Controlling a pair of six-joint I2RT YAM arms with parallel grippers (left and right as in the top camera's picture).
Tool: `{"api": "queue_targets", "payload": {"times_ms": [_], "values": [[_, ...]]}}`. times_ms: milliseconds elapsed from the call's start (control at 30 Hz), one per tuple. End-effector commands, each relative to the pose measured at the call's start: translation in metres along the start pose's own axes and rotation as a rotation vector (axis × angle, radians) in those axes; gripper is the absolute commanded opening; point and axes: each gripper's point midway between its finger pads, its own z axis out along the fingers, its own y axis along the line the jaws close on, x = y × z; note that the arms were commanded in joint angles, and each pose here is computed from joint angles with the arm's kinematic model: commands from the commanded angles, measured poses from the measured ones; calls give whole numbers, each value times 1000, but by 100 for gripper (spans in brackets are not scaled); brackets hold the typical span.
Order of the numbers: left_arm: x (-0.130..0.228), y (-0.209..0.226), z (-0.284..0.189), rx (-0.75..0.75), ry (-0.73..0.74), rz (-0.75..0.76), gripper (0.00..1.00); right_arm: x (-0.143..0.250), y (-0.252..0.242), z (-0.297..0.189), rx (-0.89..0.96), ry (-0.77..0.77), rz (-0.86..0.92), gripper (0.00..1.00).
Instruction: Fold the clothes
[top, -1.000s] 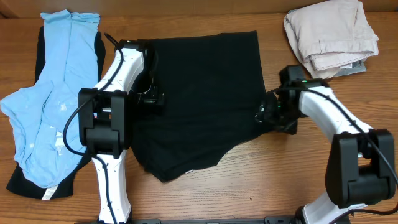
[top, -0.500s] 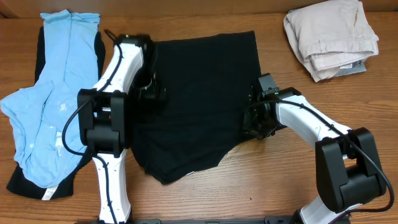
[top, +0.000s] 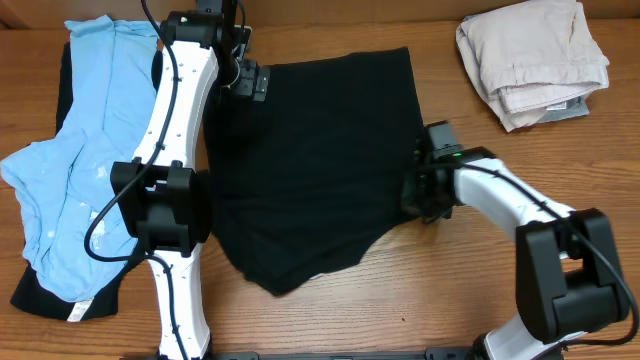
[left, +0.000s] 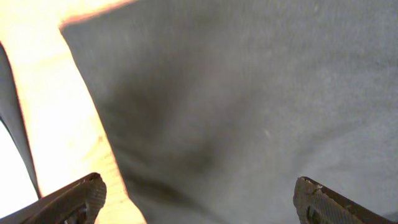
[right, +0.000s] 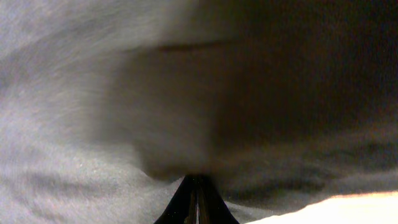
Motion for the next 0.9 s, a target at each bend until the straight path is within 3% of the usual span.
{"api": "queue_targets", "payload": {"times_ms": [0,233,367,400,500,567,733,867], "values": [[-19,-3,-14,1,-88,89,100,-13,-61,3,118,-27,140,4],[-31,-5,-3,1,-138,112,100,-51,-119,-12,98,-124,251,4],[-28,-5,14,-1,-137,143,100,-70,-125,-23,21,-168,263,5],[-27,-5,21,-2,-137,156,100,-75,-121,-27,-22,-172,249,9],[-21,0,42,-4,-133,153,100,-86,-100,-44,-181,-171,210,34],[-15,4,55,-5,-125,140,100,-93,-88,-55,-253,-170,205,42],[-2,15,78,-7,-109,46,100,-100,-72,-74,-316,-163,190,45],[4,23,89,-10,-106,-31,89,-100,-66,-80,-316,-158,175,45]]}}
